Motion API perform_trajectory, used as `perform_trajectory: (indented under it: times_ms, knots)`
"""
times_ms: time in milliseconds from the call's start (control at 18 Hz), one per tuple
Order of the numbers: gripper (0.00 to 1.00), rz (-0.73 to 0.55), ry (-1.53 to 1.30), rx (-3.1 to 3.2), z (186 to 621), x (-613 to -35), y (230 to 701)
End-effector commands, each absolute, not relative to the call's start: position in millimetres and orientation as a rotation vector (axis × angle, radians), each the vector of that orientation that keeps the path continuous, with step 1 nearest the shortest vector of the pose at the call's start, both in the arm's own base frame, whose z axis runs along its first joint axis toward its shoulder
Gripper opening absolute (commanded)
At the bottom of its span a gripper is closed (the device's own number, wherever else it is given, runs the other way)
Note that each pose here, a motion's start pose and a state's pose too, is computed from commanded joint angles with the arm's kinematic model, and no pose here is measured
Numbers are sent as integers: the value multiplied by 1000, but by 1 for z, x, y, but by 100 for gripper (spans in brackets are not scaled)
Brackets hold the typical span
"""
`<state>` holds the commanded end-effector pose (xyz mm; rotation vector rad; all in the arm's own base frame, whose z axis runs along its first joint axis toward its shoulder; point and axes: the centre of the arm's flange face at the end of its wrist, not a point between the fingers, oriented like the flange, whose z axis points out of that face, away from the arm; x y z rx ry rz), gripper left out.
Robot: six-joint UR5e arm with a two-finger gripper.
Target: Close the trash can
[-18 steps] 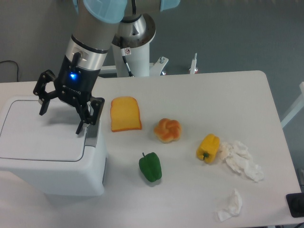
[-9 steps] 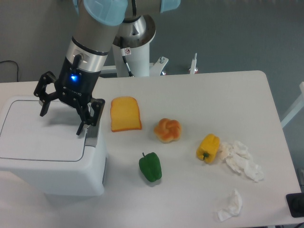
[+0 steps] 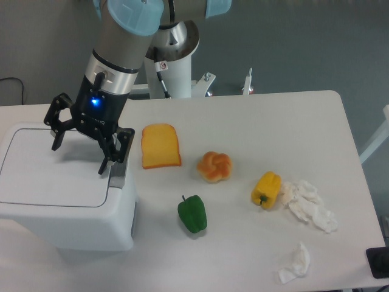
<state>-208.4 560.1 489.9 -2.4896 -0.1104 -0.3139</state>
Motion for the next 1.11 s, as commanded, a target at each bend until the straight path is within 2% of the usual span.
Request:
perform_trajectory:
  times_ms: [1111]
  knots:
    - [100, -318, -121, -2495, 488, -209, 559]
